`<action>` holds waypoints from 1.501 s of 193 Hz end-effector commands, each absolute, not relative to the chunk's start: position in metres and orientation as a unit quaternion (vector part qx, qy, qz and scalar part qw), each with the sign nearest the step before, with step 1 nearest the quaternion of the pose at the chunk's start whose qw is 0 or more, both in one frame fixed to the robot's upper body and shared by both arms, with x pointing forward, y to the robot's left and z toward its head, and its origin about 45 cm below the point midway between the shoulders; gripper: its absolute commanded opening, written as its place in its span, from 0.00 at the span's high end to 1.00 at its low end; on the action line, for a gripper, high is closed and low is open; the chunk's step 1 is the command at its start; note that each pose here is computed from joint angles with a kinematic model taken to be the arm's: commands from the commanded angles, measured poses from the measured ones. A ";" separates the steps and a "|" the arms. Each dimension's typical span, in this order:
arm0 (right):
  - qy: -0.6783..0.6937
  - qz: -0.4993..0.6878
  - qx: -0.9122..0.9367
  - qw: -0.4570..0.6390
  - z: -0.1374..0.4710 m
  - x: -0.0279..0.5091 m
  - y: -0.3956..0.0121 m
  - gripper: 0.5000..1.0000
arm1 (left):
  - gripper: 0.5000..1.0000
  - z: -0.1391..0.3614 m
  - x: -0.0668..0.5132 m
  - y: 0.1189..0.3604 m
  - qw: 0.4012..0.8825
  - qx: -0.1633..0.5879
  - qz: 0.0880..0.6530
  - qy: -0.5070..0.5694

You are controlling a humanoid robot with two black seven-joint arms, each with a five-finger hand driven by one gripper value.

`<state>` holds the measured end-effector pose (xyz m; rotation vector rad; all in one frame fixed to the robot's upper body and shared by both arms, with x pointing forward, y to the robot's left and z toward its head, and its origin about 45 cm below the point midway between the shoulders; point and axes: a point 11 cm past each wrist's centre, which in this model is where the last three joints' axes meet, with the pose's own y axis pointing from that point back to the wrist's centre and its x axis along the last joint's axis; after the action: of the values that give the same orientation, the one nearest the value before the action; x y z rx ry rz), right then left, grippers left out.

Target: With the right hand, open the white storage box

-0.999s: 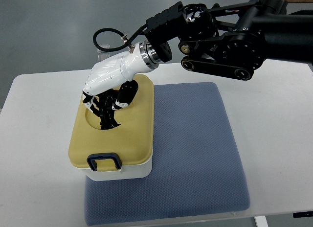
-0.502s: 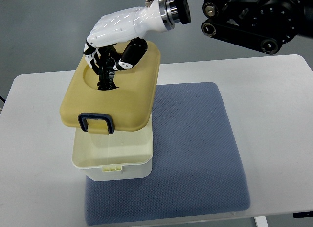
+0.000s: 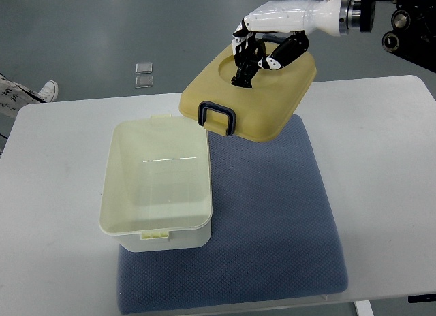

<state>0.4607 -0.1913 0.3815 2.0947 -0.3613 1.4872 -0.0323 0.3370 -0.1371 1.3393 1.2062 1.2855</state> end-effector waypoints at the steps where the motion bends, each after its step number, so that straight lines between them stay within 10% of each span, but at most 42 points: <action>1: -0.161 0.537 0.778 0.283 0.362 0.465 -0.213 1.00 | 0.00 -0.137 -0.032 0.337 0.447 0.541 0.519 0.487; 205: -0.185 0.453 0.816 0.306 0.214 0.432 -0.231 1.00 | 0.00 -0.137 -0.032 0.337 0.447 0.541 0.519 0.487; 235: -0.189 0.445 0.820 0.307 0.212 0.431 -0.234 0.38 | 0.00 -0.137 -0.032 0.337 0.447 0.541 0.519 0.487; 290: -0.208 0.432 0.825 0.300 0.216 0.433 -0.237 0.20 | 0.00 -0.137 -0.032 0.337 0.447 0.541 0.519 0.487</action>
<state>0.4315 -0.2348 0.2130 2.1793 -0.5208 1.1628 -0.0323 0.3370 -0.1371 1.3393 1.2063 1.2855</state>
